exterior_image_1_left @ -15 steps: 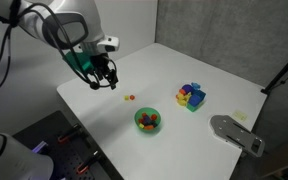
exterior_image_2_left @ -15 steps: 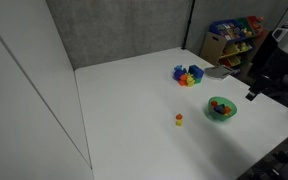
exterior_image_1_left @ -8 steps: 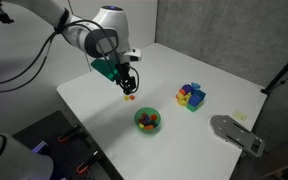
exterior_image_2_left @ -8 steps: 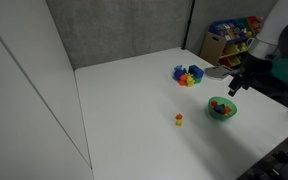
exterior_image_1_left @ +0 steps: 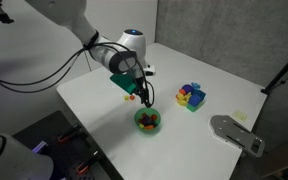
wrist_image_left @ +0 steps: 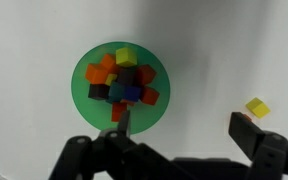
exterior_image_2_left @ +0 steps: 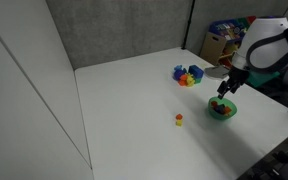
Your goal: Remove an orange block from the green bowl and put it on the table
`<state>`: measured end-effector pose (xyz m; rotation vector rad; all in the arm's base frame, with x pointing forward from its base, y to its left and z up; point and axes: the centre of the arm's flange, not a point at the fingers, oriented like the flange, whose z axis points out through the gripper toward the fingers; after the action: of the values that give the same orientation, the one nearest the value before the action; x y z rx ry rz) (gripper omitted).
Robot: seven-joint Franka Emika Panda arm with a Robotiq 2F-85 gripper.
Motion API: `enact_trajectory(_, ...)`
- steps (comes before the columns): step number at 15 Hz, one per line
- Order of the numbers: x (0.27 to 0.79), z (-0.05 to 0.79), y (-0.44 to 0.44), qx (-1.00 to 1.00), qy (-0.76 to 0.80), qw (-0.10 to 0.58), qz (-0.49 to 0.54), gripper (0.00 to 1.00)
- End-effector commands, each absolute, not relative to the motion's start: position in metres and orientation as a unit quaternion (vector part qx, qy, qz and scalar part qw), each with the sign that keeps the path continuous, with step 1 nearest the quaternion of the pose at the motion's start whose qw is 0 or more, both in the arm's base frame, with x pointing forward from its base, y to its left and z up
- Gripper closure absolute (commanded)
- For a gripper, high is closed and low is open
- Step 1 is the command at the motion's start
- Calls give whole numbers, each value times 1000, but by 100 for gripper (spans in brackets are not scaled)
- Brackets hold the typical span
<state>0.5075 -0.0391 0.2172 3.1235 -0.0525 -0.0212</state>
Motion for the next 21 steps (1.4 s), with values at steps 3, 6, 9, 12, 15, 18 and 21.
enact_trajectory(3, 533, 171, -66, 999, -27, 22, 5, 0)
enact_trajectory(6, 535, 154, -80, 999, -37, 38, -3, 0)
enact_trajectory(9, 535, 140, -94, 998, -42, 53, -14, 0)
enact_trajectory(12, 533, 126, -104, 997, -45, 51, -22, 0)
enact_trajectory(15, 532, 115, -104, 998, -41, 40, -22, 0)
enact_trajectory(18, 534, 107, -100, 999, -20, 36, -14, 0)
enact_trajectory(21, 532, 98, -97, 999, 14, 31, -10, 0)
